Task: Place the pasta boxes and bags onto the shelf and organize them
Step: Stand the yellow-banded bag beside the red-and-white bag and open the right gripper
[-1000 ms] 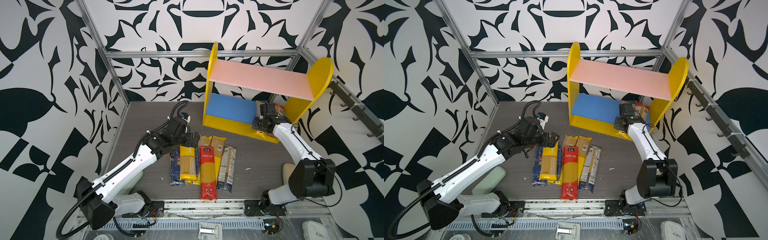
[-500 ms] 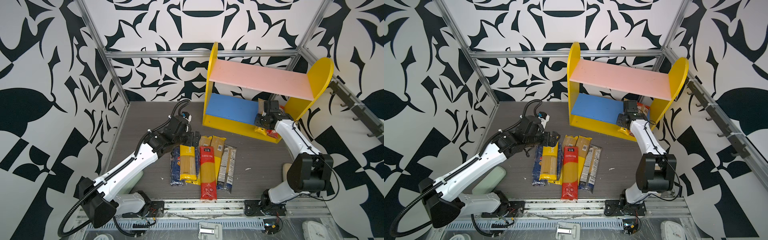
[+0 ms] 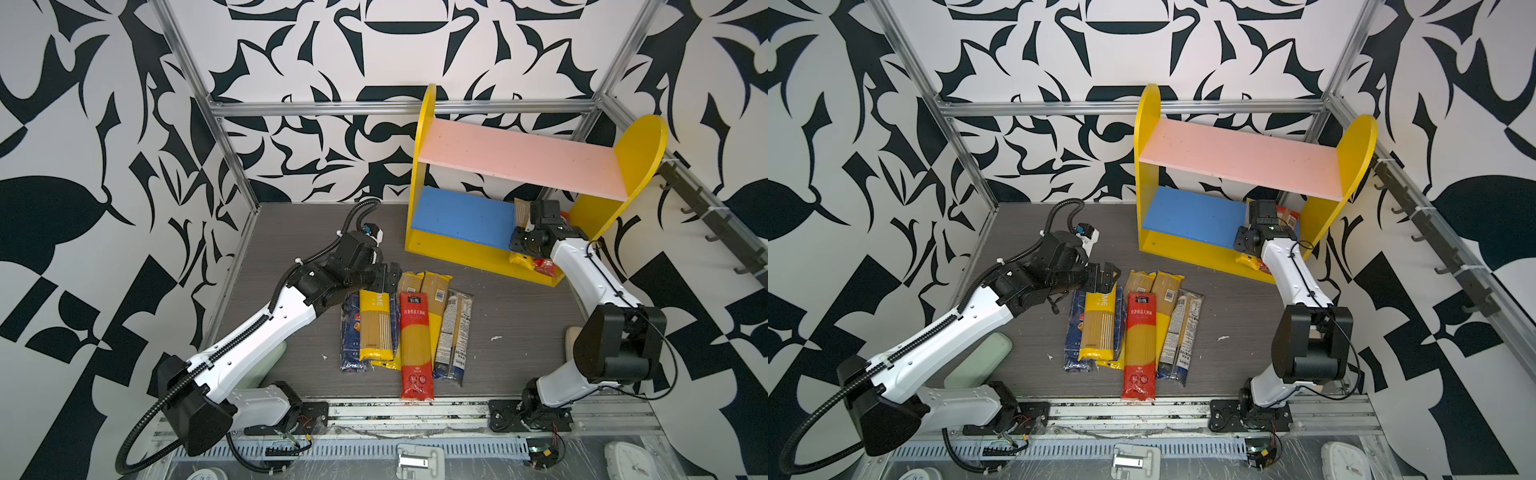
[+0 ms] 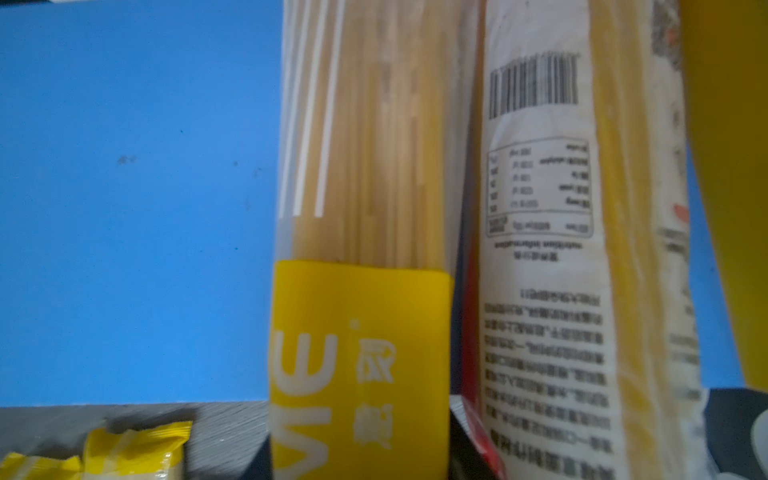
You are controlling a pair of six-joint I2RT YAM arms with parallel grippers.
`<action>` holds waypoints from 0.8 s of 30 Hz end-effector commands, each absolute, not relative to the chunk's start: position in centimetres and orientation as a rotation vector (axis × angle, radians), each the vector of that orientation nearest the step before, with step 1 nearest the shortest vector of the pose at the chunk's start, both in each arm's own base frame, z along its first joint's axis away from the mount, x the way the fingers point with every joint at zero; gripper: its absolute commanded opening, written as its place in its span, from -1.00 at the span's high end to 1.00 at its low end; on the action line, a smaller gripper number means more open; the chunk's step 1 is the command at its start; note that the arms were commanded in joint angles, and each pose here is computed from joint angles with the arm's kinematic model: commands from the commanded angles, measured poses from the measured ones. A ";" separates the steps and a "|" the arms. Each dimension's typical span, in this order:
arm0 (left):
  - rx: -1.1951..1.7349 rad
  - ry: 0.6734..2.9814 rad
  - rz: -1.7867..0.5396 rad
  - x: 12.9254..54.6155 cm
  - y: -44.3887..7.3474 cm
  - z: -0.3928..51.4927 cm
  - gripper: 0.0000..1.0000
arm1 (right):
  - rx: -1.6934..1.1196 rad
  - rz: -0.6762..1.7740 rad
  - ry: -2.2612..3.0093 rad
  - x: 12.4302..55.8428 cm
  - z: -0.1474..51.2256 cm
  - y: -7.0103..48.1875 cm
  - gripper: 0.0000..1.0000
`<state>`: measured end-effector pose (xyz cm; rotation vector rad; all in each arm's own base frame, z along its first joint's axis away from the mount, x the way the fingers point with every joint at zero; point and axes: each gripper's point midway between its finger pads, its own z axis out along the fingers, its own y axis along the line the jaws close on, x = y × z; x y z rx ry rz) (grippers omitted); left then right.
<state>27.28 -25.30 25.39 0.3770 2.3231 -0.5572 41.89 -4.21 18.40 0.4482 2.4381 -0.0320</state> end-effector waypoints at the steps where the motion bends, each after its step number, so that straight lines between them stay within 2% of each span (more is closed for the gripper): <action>1: 0.369 2.318 -0.567 27.2 -25.4 26.0 -0.98 | 0.430 -0.012 2.240 43.9 24.1 -4.7 -0.13; 4: 0.371 2.317 -0.562 27.2 -25.3 26.0 -0.99 | 0.434 -0.002 2.237 43.8 24.4 -4.6 -0.29; 7: 0.371 2.317 -0.560 27.2 -25.3 26.0 -0.98 | 0.439 0.009 2.236 43.5 24.7 -4.5 -0.33; 8: 0.372 2.316 -0.559 27.2 -25.3 26.0 -0.99 | 0.438 0.011 2.234 43.4 24.8 -4.4 -0.39; 20: 0.349 2.333 -0.521 27.0 -24.3 25.4 -0.99 | 0.476 0.046 2.259 41.1 24.7 -4.0 -0.53; 21: 0.341 2.338 -0.514 26.9 -24.1 25.3 -0.99 | 0.484 0.050 2.256 40.7 24.8 -4.0 -0.67; 22: 0.329 2.342 -0.506 26.8 -23.8 25.2 -0.98 | 0.488 0.055 2.259 40.1 24.7 -3.9 -0.70; 24: 0.314 2.355 -0.496 26.4 -23.3 24.8 -0.98 | 0.489 0.064 2.246 39.0 25.1 -3.7 -0.99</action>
